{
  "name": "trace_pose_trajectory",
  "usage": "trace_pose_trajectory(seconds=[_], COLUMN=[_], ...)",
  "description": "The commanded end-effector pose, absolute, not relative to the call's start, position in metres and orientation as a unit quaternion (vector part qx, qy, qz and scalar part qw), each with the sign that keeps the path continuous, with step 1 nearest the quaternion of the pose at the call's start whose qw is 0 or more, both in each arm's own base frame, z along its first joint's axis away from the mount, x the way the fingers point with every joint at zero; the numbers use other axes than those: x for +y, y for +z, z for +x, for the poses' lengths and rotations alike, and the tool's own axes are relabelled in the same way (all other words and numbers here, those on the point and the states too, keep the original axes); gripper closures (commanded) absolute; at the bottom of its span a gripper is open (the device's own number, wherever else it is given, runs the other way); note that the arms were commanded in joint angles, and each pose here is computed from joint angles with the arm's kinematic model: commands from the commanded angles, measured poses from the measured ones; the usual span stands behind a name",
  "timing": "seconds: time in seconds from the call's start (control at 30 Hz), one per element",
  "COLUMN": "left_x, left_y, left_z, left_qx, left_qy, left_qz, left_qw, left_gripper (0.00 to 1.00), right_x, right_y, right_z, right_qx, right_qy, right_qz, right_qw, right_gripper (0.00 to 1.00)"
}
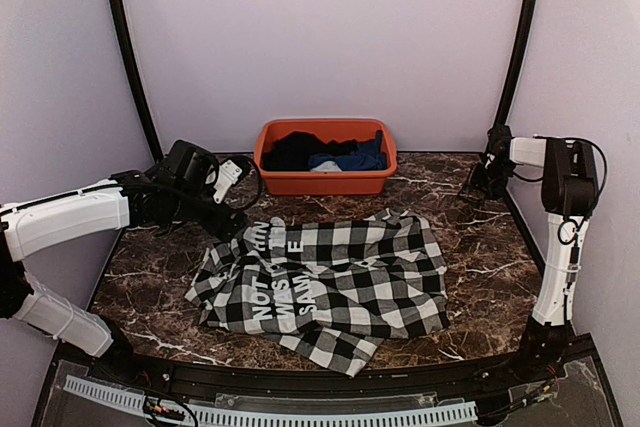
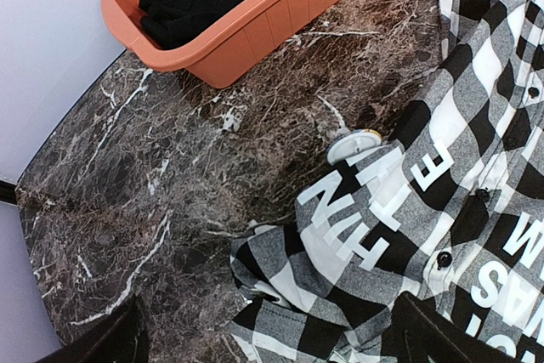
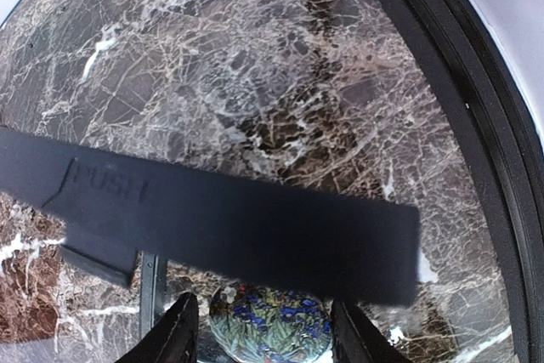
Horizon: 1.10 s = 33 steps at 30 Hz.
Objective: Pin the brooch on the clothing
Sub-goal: Pick up the brooch from the brooch box.
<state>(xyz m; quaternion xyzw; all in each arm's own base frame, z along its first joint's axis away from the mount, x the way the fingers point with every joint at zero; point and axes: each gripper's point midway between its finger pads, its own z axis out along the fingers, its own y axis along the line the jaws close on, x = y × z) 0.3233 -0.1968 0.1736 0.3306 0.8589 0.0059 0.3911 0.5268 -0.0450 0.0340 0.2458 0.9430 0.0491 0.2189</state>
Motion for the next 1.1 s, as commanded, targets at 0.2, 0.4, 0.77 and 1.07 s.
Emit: trace_pose_trajectory(seconds=[0.2,0.4,0.77,1.07], left_x=[-0.1937,-0.1938,-0.1945,-0.1948], left_y=[0.1710,0.1708,0.1714,0.1711], left_z=[0.3209,0.3211,0.3205,0.3204], left_qx=[0.859,0.859,0.859,0.858], left_qy=[0.013,0.013,0.010,0.009], left_qz=[0.334,0.334,0.334,0.335], left_qw=[0.388,0.388,0.389,0.389], left_gripper=[0.01,0.01,0.01,0.01], right_x=[-0.0434,-0.0424,-0.0395,-0.0390], right_y=[0.0296,0.0295,0.0261,0.0299], right_z=[0.5347,0.5353,0.5354,0.5333], right_qx=[0.943,0.944,0.946,0.945], right_qy=[0.062,0.065,0.073,0.074], right_qz=[0.240,0.238,0.233,0.234], right_qw=[0.222,0.221,0.214,0.215], right_gripper=[0.48,0.59,0.56,0.61])
